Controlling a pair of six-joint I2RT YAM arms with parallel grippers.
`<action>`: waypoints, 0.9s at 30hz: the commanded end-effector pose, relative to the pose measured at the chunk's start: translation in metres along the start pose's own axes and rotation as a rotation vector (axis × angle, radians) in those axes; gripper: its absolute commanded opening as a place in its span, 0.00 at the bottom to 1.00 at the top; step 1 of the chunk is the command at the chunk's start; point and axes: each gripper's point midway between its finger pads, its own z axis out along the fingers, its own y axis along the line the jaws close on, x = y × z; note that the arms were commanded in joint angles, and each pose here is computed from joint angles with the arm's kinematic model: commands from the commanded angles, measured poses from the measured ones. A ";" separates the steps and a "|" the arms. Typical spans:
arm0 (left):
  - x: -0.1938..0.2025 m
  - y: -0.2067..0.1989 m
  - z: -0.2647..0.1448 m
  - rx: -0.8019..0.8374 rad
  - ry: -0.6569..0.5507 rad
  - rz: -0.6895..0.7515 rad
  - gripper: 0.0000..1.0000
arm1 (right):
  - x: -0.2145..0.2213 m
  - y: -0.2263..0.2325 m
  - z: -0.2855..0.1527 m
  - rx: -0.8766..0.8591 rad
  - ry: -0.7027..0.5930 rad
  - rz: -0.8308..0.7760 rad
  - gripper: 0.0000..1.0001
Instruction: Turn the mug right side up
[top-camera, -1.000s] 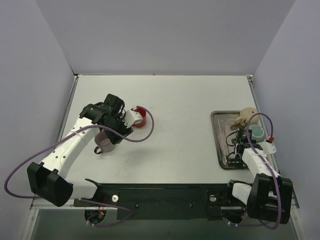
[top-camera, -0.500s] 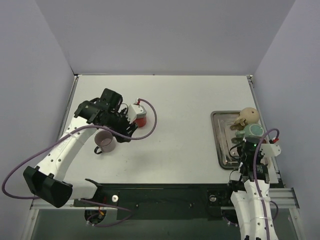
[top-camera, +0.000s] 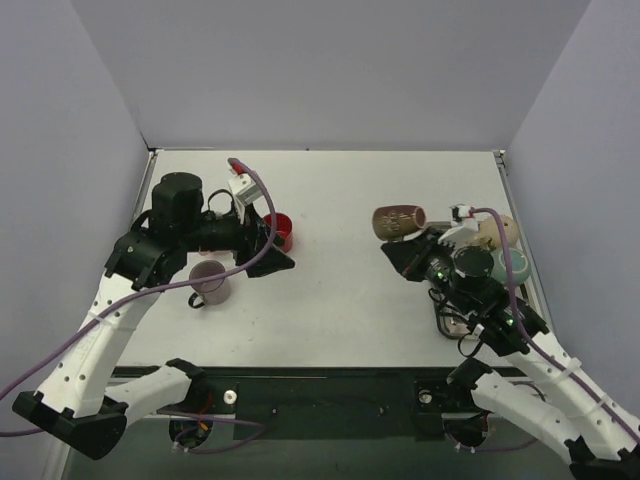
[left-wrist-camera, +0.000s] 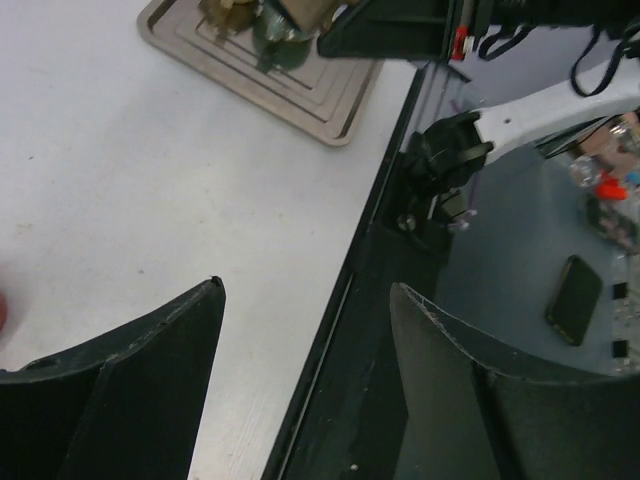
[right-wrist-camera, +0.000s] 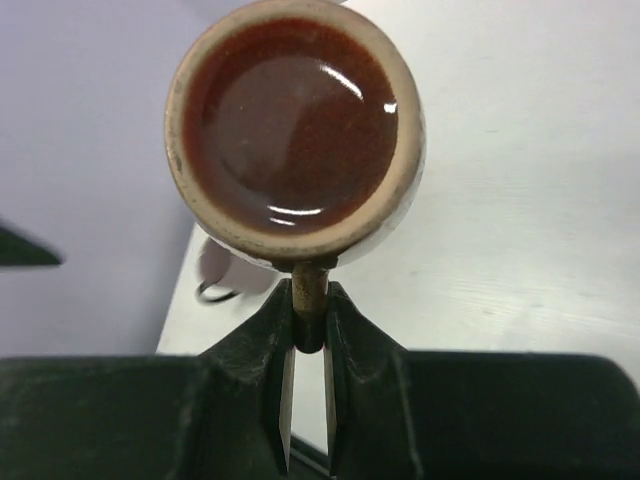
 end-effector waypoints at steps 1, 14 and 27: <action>-0.044 -0.029 -0.008 0.149 -0.188 -0.109 0.77 | -0.024 0.129 -0.012 -0.415 -0.069 -0.097 0.00; -0.079 -0.035 -0.020 0.259 -0.335 -0.228 0.73 | 0.017 0.252 -0.023 -0.799 0.065 -0.128 0.00; -0.078 -0.025 -0.013 0.292 -0.346 -0.374 0.00 | 0.051 0.240 0.010 -0.686 0.161 -0.180 0.09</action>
